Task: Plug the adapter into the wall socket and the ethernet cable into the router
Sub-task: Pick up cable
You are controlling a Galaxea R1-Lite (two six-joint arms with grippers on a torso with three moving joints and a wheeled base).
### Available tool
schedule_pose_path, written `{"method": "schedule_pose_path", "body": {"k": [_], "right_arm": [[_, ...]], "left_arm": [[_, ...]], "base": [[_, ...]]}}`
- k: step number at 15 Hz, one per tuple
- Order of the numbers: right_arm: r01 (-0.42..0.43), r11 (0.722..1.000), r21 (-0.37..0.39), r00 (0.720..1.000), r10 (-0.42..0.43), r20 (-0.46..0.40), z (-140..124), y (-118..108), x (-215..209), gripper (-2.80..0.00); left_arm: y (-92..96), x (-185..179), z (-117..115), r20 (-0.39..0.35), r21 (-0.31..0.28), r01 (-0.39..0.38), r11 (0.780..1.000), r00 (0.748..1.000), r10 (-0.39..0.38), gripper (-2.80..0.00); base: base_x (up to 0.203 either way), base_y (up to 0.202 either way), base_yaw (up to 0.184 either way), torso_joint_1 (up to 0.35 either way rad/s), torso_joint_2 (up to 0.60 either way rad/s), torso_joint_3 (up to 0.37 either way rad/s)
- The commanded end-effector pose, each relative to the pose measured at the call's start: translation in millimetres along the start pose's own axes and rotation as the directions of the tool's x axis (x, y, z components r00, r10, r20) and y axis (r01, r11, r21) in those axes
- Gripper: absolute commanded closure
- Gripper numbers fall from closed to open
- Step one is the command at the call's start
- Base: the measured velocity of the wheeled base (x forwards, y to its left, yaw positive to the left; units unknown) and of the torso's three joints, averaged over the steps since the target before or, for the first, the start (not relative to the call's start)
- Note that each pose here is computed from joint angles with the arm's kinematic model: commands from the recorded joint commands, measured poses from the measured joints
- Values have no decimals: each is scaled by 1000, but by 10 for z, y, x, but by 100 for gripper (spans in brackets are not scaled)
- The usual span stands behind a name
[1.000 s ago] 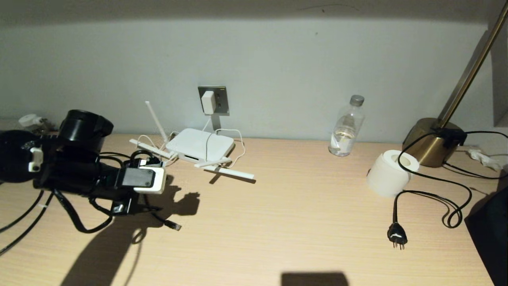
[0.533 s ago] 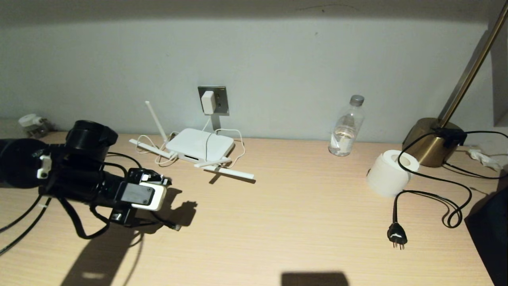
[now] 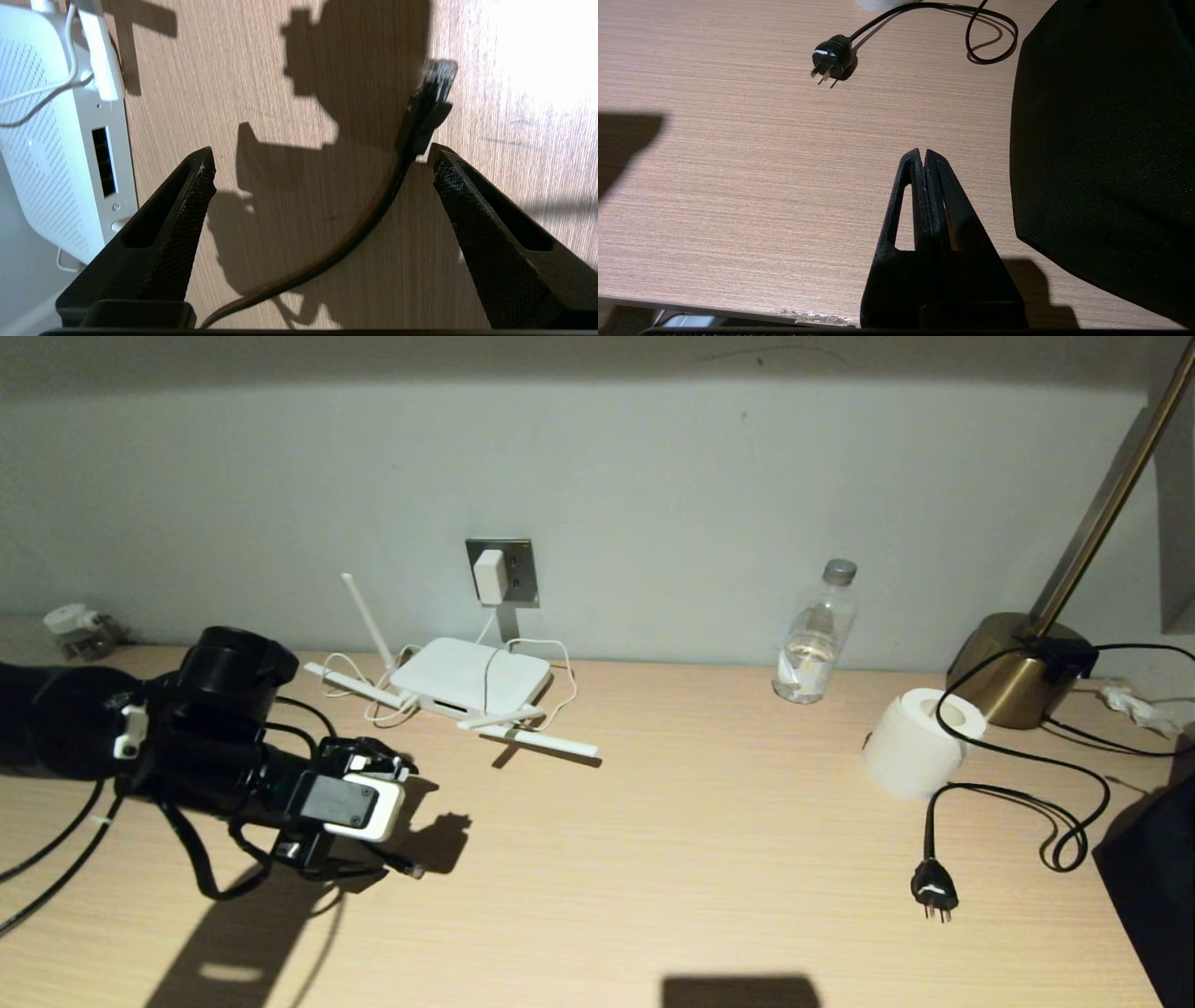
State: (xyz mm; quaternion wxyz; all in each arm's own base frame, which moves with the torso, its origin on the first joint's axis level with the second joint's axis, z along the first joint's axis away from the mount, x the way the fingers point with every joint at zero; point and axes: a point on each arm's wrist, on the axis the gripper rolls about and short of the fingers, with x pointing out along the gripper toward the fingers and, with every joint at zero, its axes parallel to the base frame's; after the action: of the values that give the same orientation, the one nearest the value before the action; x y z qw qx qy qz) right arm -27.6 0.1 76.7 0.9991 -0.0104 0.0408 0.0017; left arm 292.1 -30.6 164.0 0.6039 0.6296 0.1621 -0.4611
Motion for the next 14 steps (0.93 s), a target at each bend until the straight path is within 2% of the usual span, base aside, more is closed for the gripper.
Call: {"method": "schedule_pose_path", "body": {"k": [1,5,7,14], "right_arm": [[-1,1000,0,1000,1,-1,-1,0,0,0],[1,1000,0,1000,-1,-1,-1,0,0,0],[-1,1000,0,1000,1,-2,-1,0,1,0],[-1,1000,0,1000,1,-2,-1,0,1,0]], "left_arm": [[10,79,28,12,14,14,1000,1000,-14,-280],[15,140,11,7,11,20,1000,1000,-20,-280],[47,131,-4,-31,12,16,1000,999,-15,-280],[77,226,-34,-31,10,30,1000,999,-29,-280]], "base": [[0,0,0,0,0,0],[0,0,0,0,0,0],[0,0,0,0,0,0],[0,0,0,0,0,0]]}}
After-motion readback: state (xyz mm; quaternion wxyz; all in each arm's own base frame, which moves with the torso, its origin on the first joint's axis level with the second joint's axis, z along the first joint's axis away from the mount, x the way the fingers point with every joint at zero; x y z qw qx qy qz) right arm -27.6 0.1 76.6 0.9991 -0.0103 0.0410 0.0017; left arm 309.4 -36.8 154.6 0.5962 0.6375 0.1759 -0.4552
